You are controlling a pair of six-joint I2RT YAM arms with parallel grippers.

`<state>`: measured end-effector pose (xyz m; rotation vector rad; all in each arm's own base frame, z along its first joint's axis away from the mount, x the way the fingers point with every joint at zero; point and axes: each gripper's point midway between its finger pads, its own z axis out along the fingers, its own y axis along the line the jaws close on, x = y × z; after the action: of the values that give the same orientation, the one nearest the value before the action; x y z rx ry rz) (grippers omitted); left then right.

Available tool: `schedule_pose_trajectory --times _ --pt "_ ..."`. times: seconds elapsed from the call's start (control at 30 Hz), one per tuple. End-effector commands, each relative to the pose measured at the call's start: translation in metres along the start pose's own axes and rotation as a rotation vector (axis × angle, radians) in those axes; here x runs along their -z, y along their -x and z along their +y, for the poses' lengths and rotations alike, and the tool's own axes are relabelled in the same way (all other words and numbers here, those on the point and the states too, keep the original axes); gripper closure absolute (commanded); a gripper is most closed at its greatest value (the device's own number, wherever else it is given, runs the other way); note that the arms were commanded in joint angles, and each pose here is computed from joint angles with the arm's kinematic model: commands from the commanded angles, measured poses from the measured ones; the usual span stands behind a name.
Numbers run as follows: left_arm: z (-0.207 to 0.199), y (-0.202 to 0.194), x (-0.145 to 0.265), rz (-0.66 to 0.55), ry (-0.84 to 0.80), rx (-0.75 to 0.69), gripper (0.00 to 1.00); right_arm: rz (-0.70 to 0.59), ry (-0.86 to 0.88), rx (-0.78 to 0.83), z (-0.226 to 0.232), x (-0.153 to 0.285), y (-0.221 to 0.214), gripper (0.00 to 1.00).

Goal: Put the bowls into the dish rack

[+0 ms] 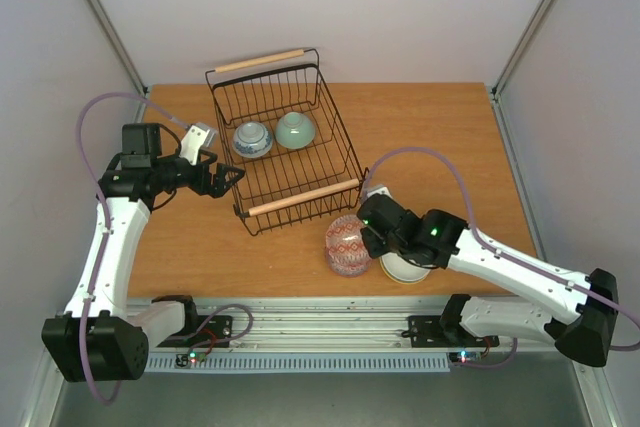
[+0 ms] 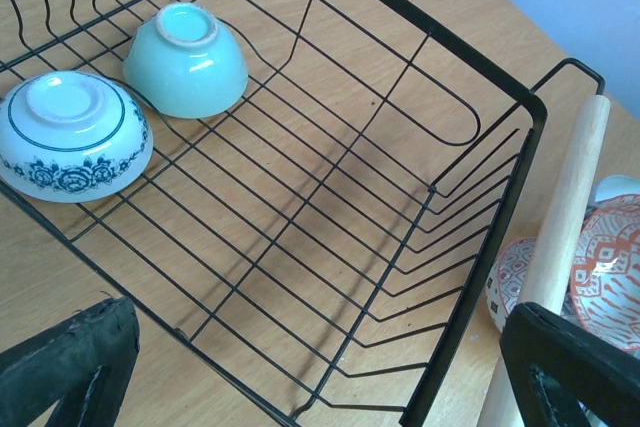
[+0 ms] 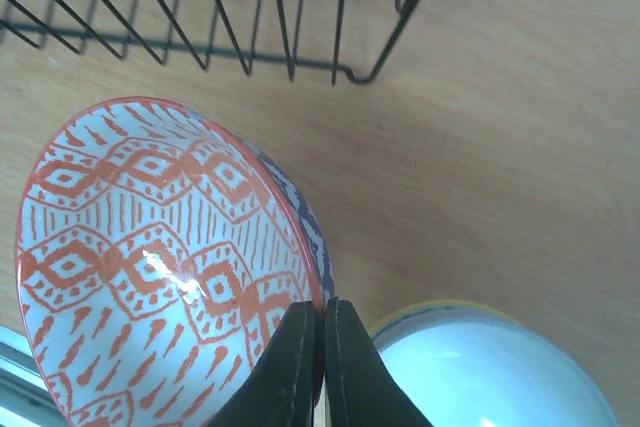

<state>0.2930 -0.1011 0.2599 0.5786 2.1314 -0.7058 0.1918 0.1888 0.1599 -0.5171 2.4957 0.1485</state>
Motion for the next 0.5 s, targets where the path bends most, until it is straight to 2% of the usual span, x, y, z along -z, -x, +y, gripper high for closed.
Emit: schedule_pose_trajectory --times 0.0,0.23,0.47 --pt "-0.006 0.006 0.005 -0.024 -0.019 -0.025 0.01 -0.131 0.045 0.046 0.007 0.034 0.039 0.99" --pt "-0.019 0.011 0.008 -0.034 -0.086 -0.007 0.01 -0.300 0.106 0.121 0.028 0.075 0.105 0.99" --pt "-0.037 0.020 0.018 -0.049 -0.148 0.007 0.01 -0.397 0.114 0.237 0.056 0.082 0.161 0.99"
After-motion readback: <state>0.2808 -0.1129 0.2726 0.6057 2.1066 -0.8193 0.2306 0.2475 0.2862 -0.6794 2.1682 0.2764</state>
